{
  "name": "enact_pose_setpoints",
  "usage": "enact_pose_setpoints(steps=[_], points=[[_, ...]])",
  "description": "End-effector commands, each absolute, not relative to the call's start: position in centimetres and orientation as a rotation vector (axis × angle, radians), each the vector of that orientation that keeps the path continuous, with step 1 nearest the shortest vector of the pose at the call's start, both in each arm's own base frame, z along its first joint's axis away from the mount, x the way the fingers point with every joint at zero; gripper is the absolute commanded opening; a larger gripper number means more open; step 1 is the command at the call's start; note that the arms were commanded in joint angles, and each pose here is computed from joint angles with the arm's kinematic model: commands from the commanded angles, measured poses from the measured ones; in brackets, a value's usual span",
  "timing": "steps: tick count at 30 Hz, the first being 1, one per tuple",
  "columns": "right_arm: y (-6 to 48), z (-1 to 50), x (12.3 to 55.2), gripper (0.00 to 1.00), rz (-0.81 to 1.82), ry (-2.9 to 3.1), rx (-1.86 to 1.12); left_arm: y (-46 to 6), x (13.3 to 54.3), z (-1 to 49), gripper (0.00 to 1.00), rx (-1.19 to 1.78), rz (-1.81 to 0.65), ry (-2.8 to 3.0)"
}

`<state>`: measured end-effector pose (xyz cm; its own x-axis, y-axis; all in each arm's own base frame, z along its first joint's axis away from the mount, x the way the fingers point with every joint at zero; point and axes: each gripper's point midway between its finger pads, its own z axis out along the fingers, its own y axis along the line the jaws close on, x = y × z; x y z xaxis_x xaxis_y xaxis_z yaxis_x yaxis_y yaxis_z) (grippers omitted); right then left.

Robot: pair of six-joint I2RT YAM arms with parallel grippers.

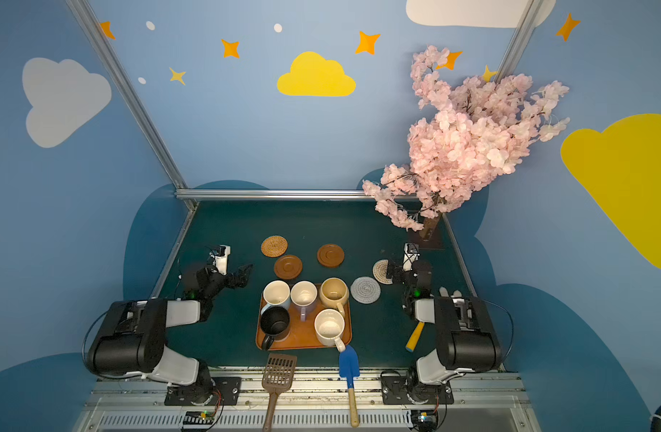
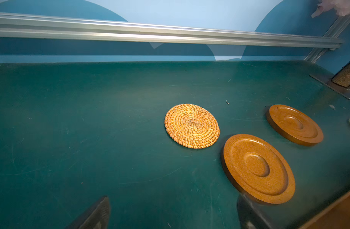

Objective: Place cups on coasters
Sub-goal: Move the coaster to the center of the table.

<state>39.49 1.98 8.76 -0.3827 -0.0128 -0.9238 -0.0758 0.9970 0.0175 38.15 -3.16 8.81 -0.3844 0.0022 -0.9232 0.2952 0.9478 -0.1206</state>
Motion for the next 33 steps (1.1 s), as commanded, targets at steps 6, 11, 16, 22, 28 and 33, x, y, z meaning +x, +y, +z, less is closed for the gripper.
enact_pose_setpoints(steps=[6, 11, 16, 22, 28, 33], points=[[2.1, 9.0, 39.5, 0.94, 0.061, 1.951, -0.071, -3.2, 38.4, 8.9, 1.0, 0.209, -0.325, 1.946], [2.1, 9.0, 39.5, 0.95, 0.068, 1.95, -0.07, -2.2, 38.8, 8.7, 0.99, 0.147, -0.288, 1.961], [2.1, 9.0, 39.5, 0.95, 0.07, 1.952, -0.07, -2.2, 38.7, 8.7, 0.99, 0.149, -0.287, 1.961], [2.1, 9.0, 39.5, 0.95, 0.072, 1.951, -0.07, -2.3, 38.8, 8.7, 0.99, 0.152, -0.287, 1.961], [2.0, 9.0, 39.5, 0.95, 0.079, 1.951, -0.068, -2.2, 38.8, 8.8, 0.99, 0.151, -0.286, 1.96], [2.0, 9.3, 39.5, 0.96, 0.078, 1.939, -0.064, -1.7, 39.0, 9.4, 0.99, 0.113, -0.257, 1.945]])
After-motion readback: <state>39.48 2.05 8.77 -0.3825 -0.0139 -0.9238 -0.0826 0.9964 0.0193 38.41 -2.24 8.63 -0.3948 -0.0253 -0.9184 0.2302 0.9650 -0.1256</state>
